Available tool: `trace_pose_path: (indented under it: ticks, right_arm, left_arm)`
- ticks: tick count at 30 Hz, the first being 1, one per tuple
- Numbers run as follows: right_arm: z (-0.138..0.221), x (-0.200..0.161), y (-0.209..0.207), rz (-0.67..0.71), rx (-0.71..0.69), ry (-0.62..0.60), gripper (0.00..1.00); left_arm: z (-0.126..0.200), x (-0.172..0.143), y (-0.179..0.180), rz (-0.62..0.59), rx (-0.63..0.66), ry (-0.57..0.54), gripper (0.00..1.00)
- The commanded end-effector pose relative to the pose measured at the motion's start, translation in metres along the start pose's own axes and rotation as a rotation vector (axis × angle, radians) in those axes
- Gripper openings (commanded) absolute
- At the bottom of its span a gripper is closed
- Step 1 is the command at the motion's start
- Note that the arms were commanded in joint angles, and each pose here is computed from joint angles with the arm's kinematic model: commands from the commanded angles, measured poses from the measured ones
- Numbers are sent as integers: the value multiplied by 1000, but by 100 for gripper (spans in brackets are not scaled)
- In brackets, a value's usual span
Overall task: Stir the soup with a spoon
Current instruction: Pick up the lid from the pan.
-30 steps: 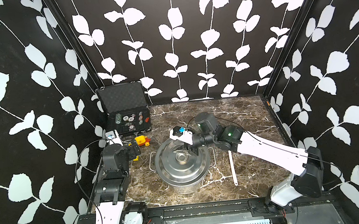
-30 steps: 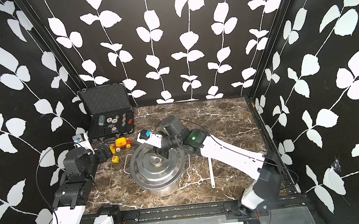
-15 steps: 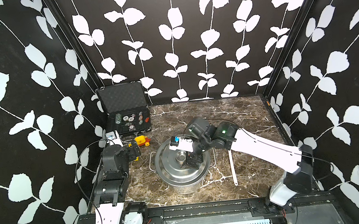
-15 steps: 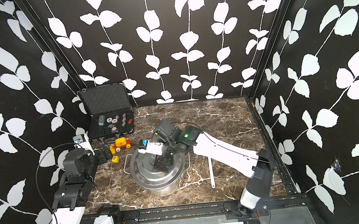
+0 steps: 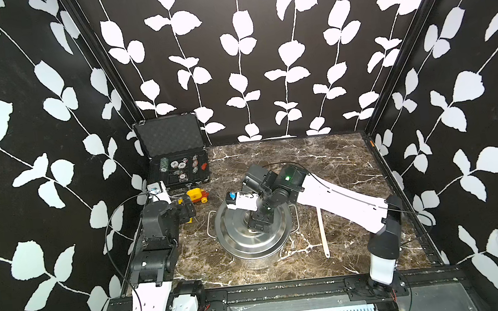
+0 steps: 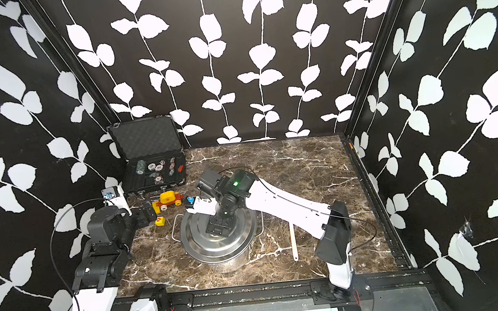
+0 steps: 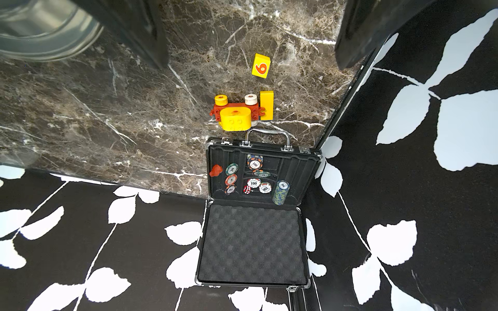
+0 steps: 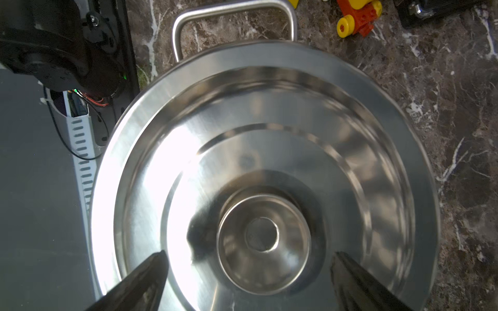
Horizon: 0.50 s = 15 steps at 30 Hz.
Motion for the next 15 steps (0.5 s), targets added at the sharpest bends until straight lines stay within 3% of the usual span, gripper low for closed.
trace_pose_path:
  ticks: [1,8,15]
  right_arm:
    - [7,-1,0,-15,-23,33,95]
    - [-17,-8,-1,-23,7,164,94]
    - [-25,-4,-5,-29,-1,187,95]
  left_arm:
    - [1,1,0,-10,-1,-12,99]
    - [0,-1,0,-19,-2,-10,99]
    - [2,2,1,-28,5,-20,99]
Point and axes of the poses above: each gripper's point midway between its finger pads, its own z axis back along the fingers, its own y axis along the line the jaws close on, x = y × z, the point moved 3 cm from there along z, back along the fingers, and after that the axes turned 11 degrees about -z, right-handed, at the moved point
